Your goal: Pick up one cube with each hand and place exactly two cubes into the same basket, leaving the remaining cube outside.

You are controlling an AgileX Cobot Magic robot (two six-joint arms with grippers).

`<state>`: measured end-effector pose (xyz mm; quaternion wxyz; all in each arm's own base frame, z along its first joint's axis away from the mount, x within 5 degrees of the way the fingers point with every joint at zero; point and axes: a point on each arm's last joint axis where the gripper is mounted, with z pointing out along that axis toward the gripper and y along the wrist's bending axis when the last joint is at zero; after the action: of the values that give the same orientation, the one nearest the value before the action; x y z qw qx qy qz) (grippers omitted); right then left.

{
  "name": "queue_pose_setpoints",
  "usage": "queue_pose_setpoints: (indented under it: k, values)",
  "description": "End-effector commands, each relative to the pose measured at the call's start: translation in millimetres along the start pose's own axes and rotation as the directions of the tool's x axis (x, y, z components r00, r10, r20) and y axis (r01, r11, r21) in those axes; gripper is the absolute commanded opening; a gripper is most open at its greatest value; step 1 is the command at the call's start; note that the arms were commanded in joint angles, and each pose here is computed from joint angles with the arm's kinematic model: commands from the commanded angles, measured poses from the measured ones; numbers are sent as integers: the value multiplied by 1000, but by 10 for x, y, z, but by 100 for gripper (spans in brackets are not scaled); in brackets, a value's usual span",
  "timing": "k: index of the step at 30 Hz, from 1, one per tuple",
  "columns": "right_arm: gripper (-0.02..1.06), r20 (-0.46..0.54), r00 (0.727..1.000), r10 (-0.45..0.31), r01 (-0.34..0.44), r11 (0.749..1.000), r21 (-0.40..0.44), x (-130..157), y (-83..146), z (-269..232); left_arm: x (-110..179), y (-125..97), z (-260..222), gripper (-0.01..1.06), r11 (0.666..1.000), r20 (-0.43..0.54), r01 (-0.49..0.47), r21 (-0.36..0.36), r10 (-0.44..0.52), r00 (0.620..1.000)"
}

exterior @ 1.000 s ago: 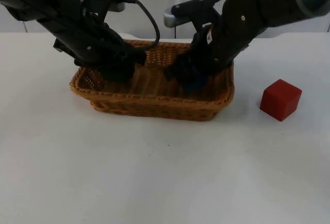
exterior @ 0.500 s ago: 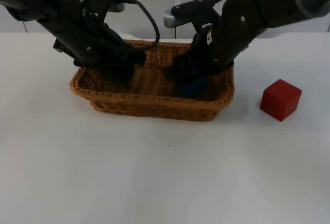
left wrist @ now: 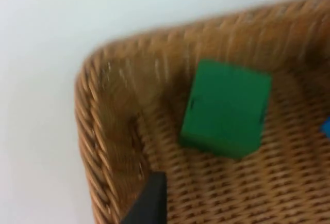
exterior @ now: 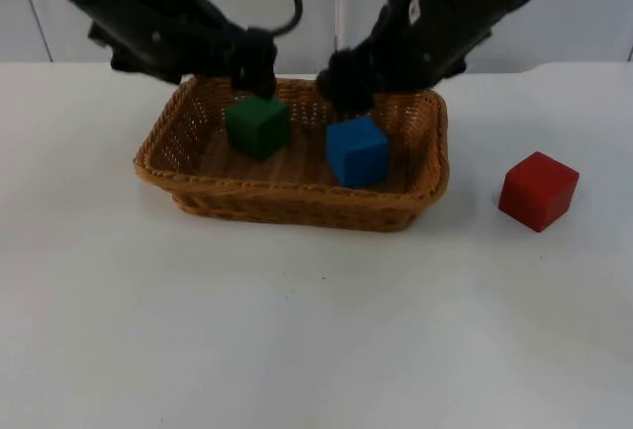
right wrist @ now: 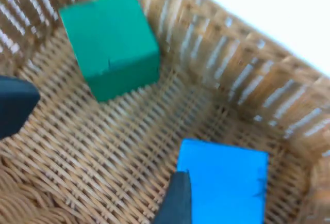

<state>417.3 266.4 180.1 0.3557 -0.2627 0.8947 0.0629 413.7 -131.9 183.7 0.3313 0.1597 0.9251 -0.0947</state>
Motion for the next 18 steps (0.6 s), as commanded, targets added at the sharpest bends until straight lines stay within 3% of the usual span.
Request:
queue_pose_setpoints:
  k: [1,10,18]
  values:
    - [72,31,1000,0,-1,1000,11,-155,-40,-257,-131,-40,-233,92,1000,40,-8,9,8,999]
    - [72,89,996,19,-22,999,34,-461,-137,-1094,-395,-122,-990,92,998,162,-56,8,54,985]
    - [72,115,993,31,-37,998,44,-550,-185,-1535,-447,-166,-1316,92,998,195,-68,17,63,979]
